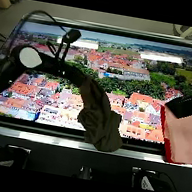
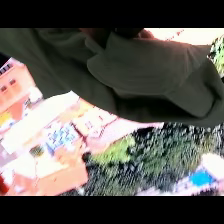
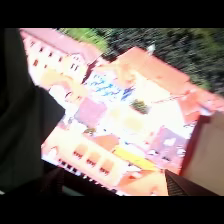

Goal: Fold the shirts.

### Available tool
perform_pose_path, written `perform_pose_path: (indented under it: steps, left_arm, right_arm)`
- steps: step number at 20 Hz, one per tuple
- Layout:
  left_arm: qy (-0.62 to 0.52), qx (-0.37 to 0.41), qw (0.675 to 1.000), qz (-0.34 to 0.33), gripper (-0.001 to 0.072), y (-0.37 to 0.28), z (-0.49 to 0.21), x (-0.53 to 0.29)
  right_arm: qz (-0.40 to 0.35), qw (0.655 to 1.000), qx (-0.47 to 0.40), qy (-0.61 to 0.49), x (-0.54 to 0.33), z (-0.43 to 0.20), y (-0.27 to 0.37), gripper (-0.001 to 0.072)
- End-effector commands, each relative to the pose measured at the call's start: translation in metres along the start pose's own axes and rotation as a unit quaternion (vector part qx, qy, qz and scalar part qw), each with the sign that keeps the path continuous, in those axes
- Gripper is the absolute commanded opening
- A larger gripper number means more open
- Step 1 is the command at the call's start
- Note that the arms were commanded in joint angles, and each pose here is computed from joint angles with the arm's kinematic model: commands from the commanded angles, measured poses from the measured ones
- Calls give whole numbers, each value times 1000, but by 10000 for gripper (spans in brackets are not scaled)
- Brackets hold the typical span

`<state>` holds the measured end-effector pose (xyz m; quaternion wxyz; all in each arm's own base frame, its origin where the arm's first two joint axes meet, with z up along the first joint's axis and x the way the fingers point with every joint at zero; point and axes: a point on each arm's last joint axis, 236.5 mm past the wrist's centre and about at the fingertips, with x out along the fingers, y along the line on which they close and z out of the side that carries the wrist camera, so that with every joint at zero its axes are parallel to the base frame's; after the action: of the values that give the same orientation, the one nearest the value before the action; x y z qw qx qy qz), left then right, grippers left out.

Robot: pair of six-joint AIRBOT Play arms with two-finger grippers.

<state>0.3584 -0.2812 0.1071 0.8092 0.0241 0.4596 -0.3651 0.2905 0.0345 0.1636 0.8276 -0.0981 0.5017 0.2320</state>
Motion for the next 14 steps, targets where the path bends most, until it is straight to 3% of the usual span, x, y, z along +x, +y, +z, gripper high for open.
perform_pose_path:
  steps: [1, 6, 11, 14]
  left_arm:
    - [113, -35, 992, 32, 25, 25, -74, 22]
    - [183, -58, 981, 26, 26, 16, -133, 45]
    - [167, -55, 984, 28, 26, 16, -128, 49]
    - [152, -54, 986, 30, 26, 18, -121, 51]
  right_arm:
    - [169, 981, 66, 63, 101, -56, 51, 675]
    - [234, 944, 164, 168, 184, -160, 87, 676]
    - [266, 921, 242, 152, 212, -174, 112, 673]
    - [271, 916, 258, 146, 221, -174, 114, 610]
